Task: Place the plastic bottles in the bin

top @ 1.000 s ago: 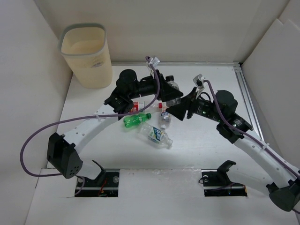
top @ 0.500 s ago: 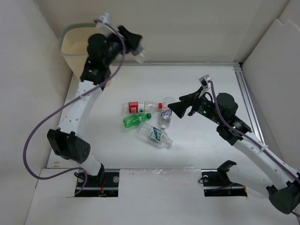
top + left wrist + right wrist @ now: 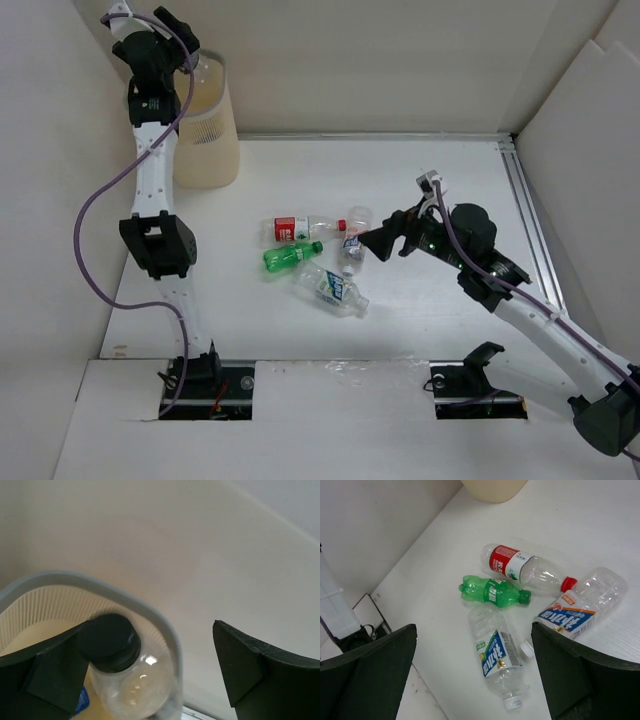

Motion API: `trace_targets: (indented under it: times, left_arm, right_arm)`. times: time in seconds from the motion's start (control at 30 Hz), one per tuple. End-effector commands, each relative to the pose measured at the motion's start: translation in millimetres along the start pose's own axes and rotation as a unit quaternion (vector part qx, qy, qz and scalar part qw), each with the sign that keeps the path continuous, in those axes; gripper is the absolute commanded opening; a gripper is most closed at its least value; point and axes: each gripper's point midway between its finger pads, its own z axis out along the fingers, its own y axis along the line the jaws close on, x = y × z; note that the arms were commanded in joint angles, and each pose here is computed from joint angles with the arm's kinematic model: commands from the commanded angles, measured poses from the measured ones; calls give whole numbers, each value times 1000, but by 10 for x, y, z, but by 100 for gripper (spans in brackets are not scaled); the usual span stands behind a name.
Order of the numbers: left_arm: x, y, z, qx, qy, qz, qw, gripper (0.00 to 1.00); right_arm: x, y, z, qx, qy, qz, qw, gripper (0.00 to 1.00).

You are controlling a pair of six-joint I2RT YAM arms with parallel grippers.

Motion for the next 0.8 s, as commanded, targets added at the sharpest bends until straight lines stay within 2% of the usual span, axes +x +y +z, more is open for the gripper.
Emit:
trace_targets:
  times: [0.0, 0.13, 0.17, 0.23, 0.27, 0.33, 0.37, 0.47, 0.5, 0.53, 0.6, 0.7, 0.73, 0.77]
  left_arm:
    - [-290, 206, -38, -55, -46, 23, 997, 100]
    - [-352, 349, -73, -84, -53, 36, 994, 100]
    - [-476, 302, -119, -83, -65, 38, 994, 100]
    - [-573, 198, -204, -67, -61, 51, 995, 100]
    - [-745, 53, -349, -48, -67, 56, 995, 100]
    - [-702, -93, -489, -7, -48, 64, 997, 100]
    - [-962, -284, -712, 17, -65, 62, 996, 100]
    - [-956, -495, -992, 59, -41, 64, 995, 100]
    - [-1138, -662, -1208, 77, -55, 63, 994, 100]
    - [-994, -700, -1271, 84, -34, 66, 994, 100]
    - [-1072, -854, -1548, 117, -25, 61, 991, 100]
    - [-808, -870, -1753, 142, 22, 35, 989, 100]
    - [-883, -939, -1915, 156, 17, 31, 987, 100]
    - [-680, -854, -1945, 152, 42, 26, 987, 100]
  right_arm:
    - [-87, -138, -45, 42, -19, -12, 999, 100]
    - [2, -488, 20, 132, 3, -2, 991, 100]
    - [197, -616, 79, 162, 33, 21, 986, 100]
    - [217, -863, 109, 232, 30, 47, 971, 100]
    - [306, -947, 122, 254, 45, 59, 964, 100]
    - [545, -1129, 260, 291, 87, 81, 949, 100]
    - [550, -1136, 327, 299, 93, 83, 946, 100]
    - [809, -1180, 527, 315, 119, 90, 937, 100]
    - [800, -1212, 597, 316, 110, 89, 938, 100]
    - [923, -1279, 657, 325, 125, 94, 933, 100]
    - [945, -1303, 795, 322, 130, 96, 933, 100]
    - [1139, -1333, 982, 321, 157, 107, 928, 99]
    - [1262, -1355, 1031, 323, 169, 105, 925, 99]
    - [1262, -1365, 1090, 323, 165, 110, 925, 99]
